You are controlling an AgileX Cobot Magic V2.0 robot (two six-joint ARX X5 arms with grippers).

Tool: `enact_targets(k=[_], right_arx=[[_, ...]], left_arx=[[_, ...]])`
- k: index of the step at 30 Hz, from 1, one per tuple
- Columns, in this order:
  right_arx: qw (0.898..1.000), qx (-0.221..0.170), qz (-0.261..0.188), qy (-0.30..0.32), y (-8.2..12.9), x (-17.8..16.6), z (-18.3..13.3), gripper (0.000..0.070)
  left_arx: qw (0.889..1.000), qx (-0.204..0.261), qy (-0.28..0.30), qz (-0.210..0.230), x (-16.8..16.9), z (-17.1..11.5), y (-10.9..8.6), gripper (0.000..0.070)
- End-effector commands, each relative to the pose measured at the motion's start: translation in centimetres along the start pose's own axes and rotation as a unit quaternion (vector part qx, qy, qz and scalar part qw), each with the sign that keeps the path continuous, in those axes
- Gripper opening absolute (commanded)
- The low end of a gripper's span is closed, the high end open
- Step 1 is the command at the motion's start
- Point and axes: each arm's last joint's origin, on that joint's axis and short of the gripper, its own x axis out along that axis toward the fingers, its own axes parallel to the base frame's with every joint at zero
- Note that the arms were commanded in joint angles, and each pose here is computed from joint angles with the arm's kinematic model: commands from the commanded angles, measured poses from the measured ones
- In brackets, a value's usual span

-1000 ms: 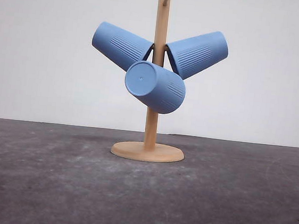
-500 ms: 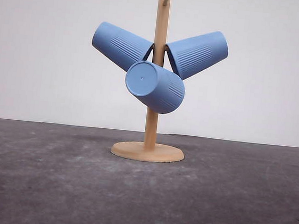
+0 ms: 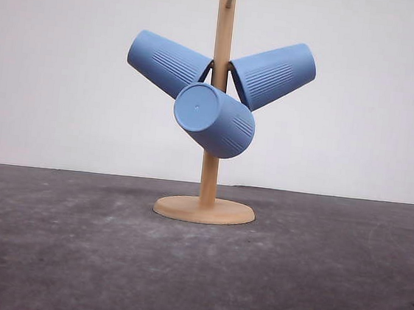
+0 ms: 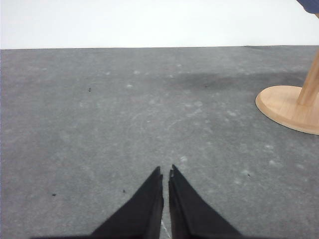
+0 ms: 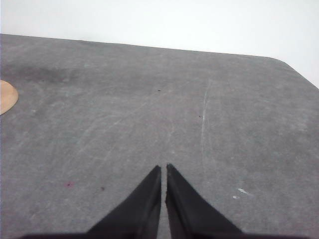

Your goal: Place three cups

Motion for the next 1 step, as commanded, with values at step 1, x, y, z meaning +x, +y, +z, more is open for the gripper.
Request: enact_targets(k=[1], right_arx=[[1.000, 0.006, -0.002, -0.006, -0.02, 0.02, 0.01, 0.0017]], left_arx=[[1.000, -0.001, 0.007, 0.000, 0.12, -0.42, 0.02, 0.0000]])
